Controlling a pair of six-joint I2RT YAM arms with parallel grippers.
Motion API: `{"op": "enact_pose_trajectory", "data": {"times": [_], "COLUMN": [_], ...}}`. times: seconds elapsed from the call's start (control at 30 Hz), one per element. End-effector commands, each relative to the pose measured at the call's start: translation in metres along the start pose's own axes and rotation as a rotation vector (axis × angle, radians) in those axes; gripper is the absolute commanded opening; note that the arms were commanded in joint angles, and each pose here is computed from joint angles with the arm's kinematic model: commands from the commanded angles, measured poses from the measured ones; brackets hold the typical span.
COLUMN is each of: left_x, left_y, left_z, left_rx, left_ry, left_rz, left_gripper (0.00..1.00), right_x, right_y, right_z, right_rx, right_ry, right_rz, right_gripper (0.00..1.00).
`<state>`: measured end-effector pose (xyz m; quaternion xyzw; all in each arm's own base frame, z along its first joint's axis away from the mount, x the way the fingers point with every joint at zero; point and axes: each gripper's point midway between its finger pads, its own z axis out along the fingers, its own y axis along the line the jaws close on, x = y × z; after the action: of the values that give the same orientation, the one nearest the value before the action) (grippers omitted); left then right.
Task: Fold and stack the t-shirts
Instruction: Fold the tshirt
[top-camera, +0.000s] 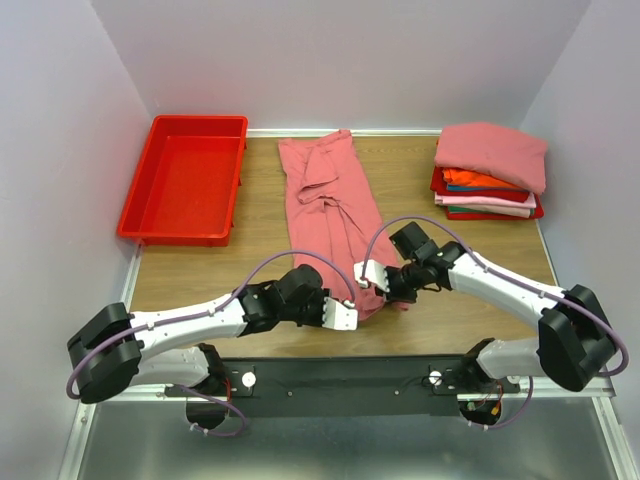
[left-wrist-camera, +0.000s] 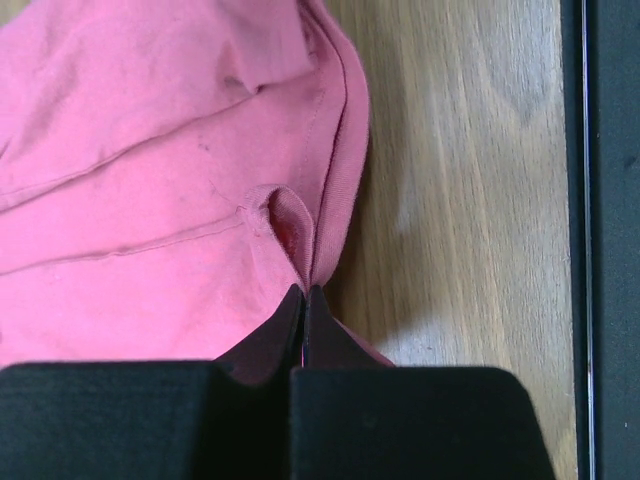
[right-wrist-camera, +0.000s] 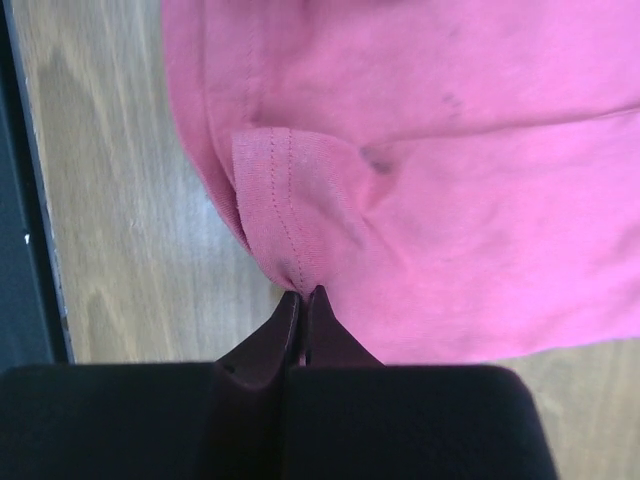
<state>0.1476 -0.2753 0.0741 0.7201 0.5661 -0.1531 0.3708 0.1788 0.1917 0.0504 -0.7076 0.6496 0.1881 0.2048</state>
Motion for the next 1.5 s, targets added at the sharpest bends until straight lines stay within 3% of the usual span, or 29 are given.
{"op": "enact_pose_trajectory", "data": {"times": [0.0, 0.77, 1.47], "left_x": [0.0, -0.001, -0.002], "left_y": [-0.001, 0.049, 0.107], "left_z": [-0.004, -0.021, -0.023], "left_rx": [-0.003, -0.138, -0.227], "left_ry": [-0.013, -0.024, -0.043], "left_rz": [-0.013, -0.025, -0.028], "left_gripper": [0.0, 0.0, 0.0], "right_x": [-0.018, -0.041, -0.041], "right_y": [-0.009, -0.077, -0.122], "right_z": [-0.012, -0.051, -0.065], "right_rx": [0.016, 0.181, 0.231], "right_ry": [-0.017, -0.025, -0.035], "right_rz": [-0.005, 0.006, 0.036], "right_gripper": [0.01, 0.0, 0.0]}}
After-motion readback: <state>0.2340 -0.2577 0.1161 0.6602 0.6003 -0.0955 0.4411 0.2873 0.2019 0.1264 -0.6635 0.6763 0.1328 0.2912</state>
